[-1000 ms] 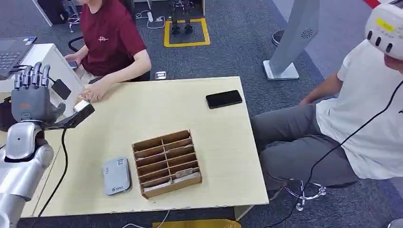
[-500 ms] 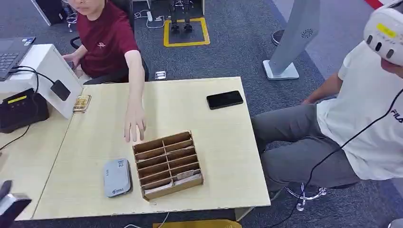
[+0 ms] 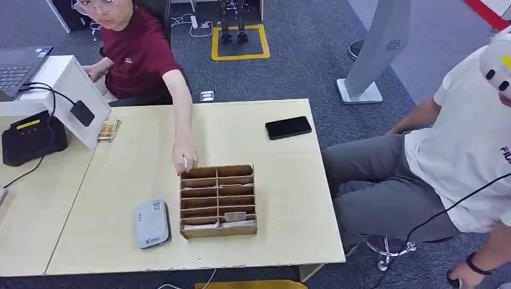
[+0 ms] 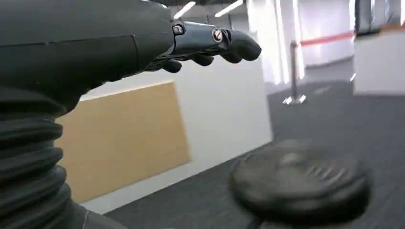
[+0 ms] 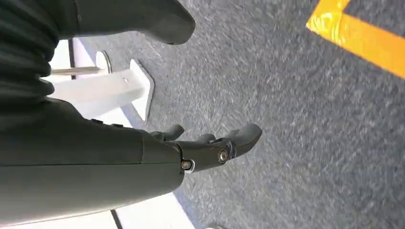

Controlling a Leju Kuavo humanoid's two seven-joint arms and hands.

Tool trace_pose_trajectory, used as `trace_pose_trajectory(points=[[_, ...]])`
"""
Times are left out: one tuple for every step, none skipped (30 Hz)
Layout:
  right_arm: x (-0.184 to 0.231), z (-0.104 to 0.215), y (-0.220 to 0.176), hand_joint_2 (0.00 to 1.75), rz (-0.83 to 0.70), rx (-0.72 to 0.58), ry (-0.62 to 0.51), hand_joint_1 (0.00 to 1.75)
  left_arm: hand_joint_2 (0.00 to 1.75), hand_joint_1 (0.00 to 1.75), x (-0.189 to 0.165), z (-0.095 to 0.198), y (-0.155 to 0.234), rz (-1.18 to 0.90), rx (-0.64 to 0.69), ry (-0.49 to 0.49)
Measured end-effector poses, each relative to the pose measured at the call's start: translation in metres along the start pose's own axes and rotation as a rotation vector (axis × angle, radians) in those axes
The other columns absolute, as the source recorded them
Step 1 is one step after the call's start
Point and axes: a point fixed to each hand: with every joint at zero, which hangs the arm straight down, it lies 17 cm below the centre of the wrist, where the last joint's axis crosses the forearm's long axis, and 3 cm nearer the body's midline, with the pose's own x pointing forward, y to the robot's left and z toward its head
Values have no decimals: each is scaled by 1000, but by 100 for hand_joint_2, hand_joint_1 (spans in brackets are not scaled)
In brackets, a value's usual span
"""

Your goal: Pass the card to the sensor for recognition and then transmit it.

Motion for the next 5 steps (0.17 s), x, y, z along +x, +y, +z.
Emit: trace_pose_trajectory(points=[[0, 0, 1, 175, -4, 1, 3, 0, 175, 0, -3, 14, -24, -44, -63, -2], [0, 0, 2, 175, -12, 2, 4, 0, 175, 0, -5, 31, -51, -93, -137, -16], [1, 1, 3, 175, -16, 2, 4, 0, 175, 0, -8, 48, -73, -122, -203, -24], [1, 1, 3, 175, -18, 3, 4, 0, 175, 0, -10, 61, -88, -130, -251, -22], [1, 1, 3, 175, -19, 3, 4, 0, 175, 0, -12, 76, -103, -137, -297, -21]])
